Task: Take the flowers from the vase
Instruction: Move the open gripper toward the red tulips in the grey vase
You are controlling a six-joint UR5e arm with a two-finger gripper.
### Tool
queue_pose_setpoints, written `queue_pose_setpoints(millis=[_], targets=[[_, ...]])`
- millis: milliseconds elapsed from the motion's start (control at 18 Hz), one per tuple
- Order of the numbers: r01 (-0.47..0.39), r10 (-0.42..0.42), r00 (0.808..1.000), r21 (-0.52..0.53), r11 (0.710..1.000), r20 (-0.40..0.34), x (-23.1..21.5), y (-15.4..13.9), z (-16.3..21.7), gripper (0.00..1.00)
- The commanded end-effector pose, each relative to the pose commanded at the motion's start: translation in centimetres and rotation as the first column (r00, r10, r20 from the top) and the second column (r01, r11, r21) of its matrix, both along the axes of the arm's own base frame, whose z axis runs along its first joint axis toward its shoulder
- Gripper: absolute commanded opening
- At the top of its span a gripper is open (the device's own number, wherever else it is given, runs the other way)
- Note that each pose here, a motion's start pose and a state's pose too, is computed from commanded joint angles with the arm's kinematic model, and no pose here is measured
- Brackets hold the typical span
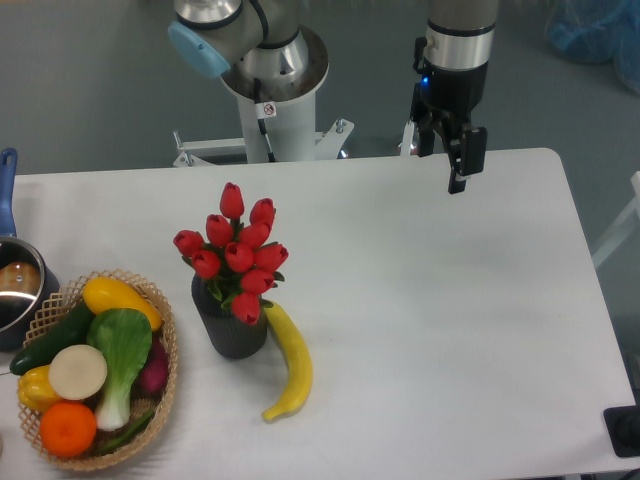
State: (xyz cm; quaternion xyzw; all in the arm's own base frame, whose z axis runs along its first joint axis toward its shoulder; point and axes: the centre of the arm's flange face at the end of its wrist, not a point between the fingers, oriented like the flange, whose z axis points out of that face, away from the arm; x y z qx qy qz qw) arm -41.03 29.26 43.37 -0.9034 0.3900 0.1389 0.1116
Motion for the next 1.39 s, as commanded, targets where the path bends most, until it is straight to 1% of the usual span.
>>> queue_pose_setpoints(millis=[389, 500, 556, 611, 722, 778, 833, 944, 1000, 1056, 1167, 1278, 1389], targets=[[0.009, -0.009, 1.000, 0.005, 1.000, -0.005, 0.5, 0.6, 0.1, 1.00], [-0.053, 0.052, 0.998, 0.020, 0.998, 0.023, 0.8, 0.8, -0.1, 1.00], [-0.084, 0.082, 0.995, 0.040, 0.996, 0.055, 1.2, 1.1, -0.7, 1.00], [-0.107, 0.102, 0.992, 0.064, 0.992, 0.080, 1.5, 1.3, -1.0, 1.00], [-0.130, 0.122, 0.988, 0.088, 0.988, 0.097, 2.3, 1.4, -1.5, 1.00], [-0.163, 0.151, 0.982, 0.099, 0.982, 0.117, 2.5, 1.4, -2.1, 1.00], [-0.203, 0.183, 0.971, 0.127, 0.971, 0.151, 2.7, 1.7, -2.8, 1.00], [-0.299, 0.256, 0.941, 0.187, 0.936, 0.221, 3.0, 2.3, -3.5, 1.00], [-0.324, 0.276, 0.931, 0.194, 0.926, 0.238, 3.0, 2.3, -3.6, 1.00], [-0.325, 0.275, 0.930, 0.196, 0.925, 0.244, 3.2, 2.6, -3.7, 1.00], [-0.322, 0.259, 0.923, 0.203, 0.925, 0.284, 3.5, 3.4, -4.6, 1.00], [-0.313, 0.217, 0.911, 0.246, 0.917, 0.352, 4.4, 3.7, -6.0, 1.00], [-0.308, 0.178, 0.897, 0.284, 0.908, 0.404, 5.3, 3.8, -7.2, 1.00]])
